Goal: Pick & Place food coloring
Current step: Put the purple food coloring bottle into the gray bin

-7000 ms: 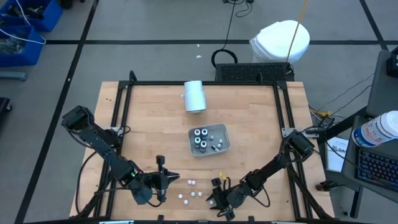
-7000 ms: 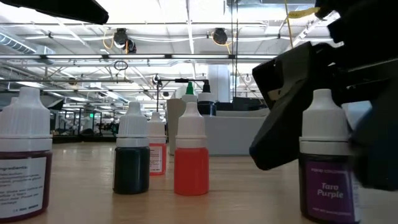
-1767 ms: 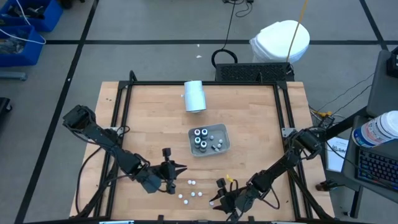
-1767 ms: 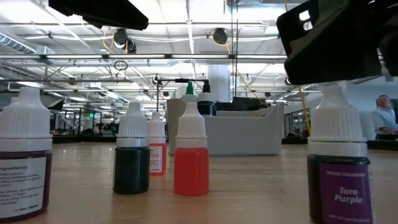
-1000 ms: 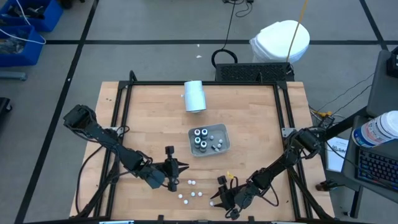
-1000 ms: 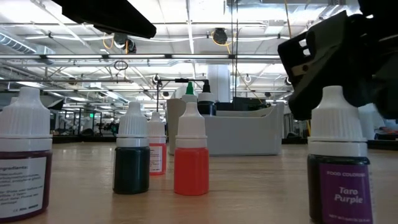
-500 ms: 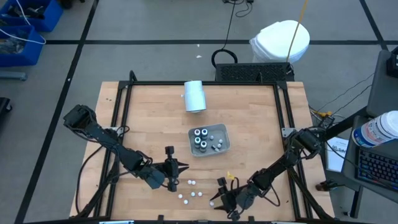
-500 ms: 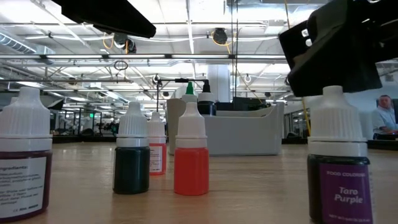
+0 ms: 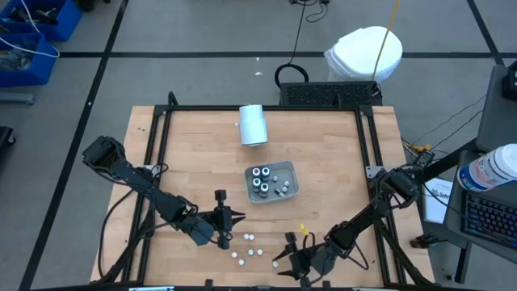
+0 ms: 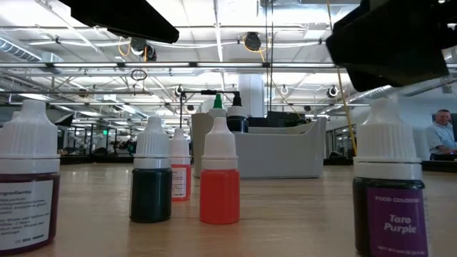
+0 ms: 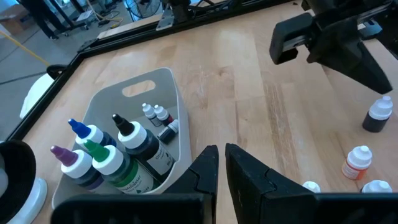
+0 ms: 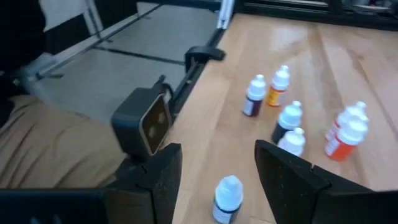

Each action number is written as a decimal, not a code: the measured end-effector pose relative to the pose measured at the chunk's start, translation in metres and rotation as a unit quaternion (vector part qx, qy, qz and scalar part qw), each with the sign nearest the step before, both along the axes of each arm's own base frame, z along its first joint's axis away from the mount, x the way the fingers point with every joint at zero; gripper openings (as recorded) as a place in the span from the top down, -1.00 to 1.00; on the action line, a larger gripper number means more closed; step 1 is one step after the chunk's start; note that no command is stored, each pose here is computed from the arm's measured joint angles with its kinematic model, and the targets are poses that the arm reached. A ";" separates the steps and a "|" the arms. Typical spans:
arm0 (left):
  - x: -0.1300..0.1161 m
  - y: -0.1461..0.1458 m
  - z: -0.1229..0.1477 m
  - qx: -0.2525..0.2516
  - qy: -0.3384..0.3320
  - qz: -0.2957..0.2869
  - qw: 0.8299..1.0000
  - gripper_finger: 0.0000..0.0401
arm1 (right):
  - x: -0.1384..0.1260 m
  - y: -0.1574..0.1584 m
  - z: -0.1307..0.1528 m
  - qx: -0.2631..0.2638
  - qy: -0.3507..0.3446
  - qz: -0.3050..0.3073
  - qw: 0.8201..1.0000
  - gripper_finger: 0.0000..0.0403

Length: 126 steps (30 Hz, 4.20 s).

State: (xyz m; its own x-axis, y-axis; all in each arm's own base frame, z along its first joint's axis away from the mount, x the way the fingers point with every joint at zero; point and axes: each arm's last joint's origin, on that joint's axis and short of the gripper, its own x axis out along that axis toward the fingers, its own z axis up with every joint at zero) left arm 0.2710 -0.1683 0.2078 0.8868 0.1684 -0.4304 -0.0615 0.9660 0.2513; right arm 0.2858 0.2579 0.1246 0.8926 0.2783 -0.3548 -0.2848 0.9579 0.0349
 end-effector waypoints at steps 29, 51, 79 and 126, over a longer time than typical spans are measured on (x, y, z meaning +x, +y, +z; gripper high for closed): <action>0.000 -0.001 -0.001 -0.006 0.011 -0.024 1.000 0.81 | 0.016 0.028 0.004 -0.093 0.060 -0.068 0.991 0.05; 0.001 0.002 -0.001 0.031 0.011 -0.019 0.999 0.81 | 0.005 0.017 -0.016 -0.110 0.091 -0.062 0.988 0.06; 0.011 0.016 -0.001 0.014 0.018 -0.015 1.000 0.81 | 0.012 0.000 -0.020 -0.013 0.046 -0.028 0.998 0.13; 0.011 0.015 0.001 -0.003 0.006 -0.011 1.000 0.81 | 0.016 -0.006 -0.018 -0.016 0.027 -0.015 0.999 0.80</action>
State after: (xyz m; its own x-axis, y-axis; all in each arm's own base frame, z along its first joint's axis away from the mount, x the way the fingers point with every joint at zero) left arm 0.2825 -0.1532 0.2087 0.8849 0.1467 -0.4421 -0.0381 0.9687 0.2451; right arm 0.3017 0.2521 0.1070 0.8800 0.2394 -0.4102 -0.2542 0.9670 0.0190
